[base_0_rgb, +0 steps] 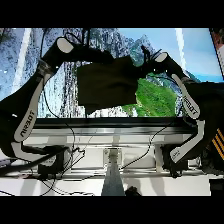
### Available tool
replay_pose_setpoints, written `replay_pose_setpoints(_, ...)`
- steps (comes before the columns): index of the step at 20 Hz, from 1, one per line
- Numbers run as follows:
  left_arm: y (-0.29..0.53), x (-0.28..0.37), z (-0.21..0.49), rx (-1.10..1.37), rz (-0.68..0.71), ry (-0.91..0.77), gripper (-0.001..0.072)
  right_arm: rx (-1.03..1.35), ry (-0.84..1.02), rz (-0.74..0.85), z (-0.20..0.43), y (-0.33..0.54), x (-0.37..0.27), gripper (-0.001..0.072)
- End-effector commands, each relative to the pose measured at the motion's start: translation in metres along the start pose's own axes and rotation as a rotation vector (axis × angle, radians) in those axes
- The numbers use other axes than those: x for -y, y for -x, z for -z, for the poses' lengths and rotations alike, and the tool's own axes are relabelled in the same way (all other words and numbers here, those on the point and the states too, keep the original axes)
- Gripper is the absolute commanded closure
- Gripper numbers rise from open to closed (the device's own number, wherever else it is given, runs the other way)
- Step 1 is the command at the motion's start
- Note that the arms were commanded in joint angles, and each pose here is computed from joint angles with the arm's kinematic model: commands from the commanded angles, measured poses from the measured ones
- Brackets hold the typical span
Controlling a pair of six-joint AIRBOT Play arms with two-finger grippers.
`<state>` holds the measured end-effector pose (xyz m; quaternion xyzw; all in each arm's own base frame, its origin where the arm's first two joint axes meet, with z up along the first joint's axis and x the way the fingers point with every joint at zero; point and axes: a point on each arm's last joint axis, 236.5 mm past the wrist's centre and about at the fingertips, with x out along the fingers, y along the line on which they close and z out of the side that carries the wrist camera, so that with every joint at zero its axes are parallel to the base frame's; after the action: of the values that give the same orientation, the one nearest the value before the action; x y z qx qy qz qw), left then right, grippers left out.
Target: Fold the clothes and pants, and hang the long-sleeved shirts on hangers.
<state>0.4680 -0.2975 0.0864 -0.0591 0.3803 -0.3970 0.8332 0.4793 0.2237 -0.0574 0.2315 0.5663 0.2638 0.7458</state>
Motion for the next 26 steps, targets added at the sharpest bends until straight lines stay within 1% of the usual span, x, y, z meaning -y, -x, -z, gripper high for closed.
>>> replay_pose_setpoints(1,0.044,-0.035,-0.014,0.03,-0.088,-0.018,0.0575,0.148,0.103,-0.032,-0.048,0.054,-0.04,0.068)
replay_pose_setpoints(2,0.067,-0.046,-0.018,0.038,-0.123,-0.028,0.0675,0.219,0.125,-0.032,-0.063,0.087,-0.051,0.068)
replay_pose_setpoints(3,0.094,-0.059,-0.022,0.043,-0.174,-0.045,0.0692,0.289,0.143,-0.028,-0.075,0.123,-0.059,0.068)
replay_pose_setpoints(4,0.121,-0.072,-0.024,0.048,-0.234,-0.065,0.0691,0.361,0.15,-0.01,-0.083,0.165,-0.064,0.068)
replay_pose_setpoints(6,0.176,-0.099,-0.03,0.076,-0.366,-0.093,0.0691,0.471,0.127,0.092,-0.082,0.246,-0.059,0.068)
replay_pose_setpoints(9,0.241,-0.123,-0.039,0.158,-0.486,-0.068,0.0691,0.601,-0.006,0.35,-0.043,0.365,-0.026,0.068)
replay_pose_setpoints(11,0.267,-0.136,-0.039,0.188,-0.536,-0.045,0.0691,0.726,-0.144,0.538,0.003,0.45,-0.003,0.068)
replay_pose_setpoints(14,0.284,-0.155,-0.033,0.197,-0.578,-0.009,0.0691,0.911,-0.403,0.848,0.097,0.56,0.029,0.0679)
replay_pose_setpoints(16,0.288,-0.161,-0.031,0.197,-0.587,0.002,0.0691,0.987,-0.713,1.082,0.192,0.613,0.047,0.068)
replay_pose_setpoints(17,0.288,-0.162,-0.031,0.197,-0.588,0.004,0.069,0.989,-0.842,1.172,0.233,0.627,0.049,0.0679)
replay_pose_setpoints(18,0.288,-0.162,-0.031,0.197,-0.588,0.004,0.0691,0.989,-0.967,1.238,0.268,0.635,0.049,0.0679)
replay_pose_setpoints(20,0.288,-0.162,-0.031,0.197,-0.588,0.004,0.069,1.005,-1.135,1.284,0.307,0.641,0.048,0.0674)
replay_pose_setpoints(21,0.288,-0.162,-0.031,0.197,-0.588,0.004,0.069,1.026,-1.199,1.297,0.319,0.645,0.049,0.0534)
replay_pose_setpoints(22,0.288,-0.162,-0.031,0.197,-0.588,0.004,0.0691,1.05,-1.254,1.28,0.324,0.645,0.051,0.0204)
replay_pose_setpoints(23,0.288,-0.162,-0.031,0.197,-0.588,0.004,0.069,1.059,-1.257,1.259,0.321,0.643,0.052,-0.0008)
replay_pose_setpoints(24,0.288,-0.162,-0.031,0.197,-0.588,0.004,0.069,1.056,-1.224,1.221,0.311,0.639,0.054,0.0017)
replay_pose_setpoints(26,0.288,-0.162,-0.031,0.197,-0.588,0.004,0.069,1.02,-1.138,1.132,0.286,0.627,0.06,0.0018)
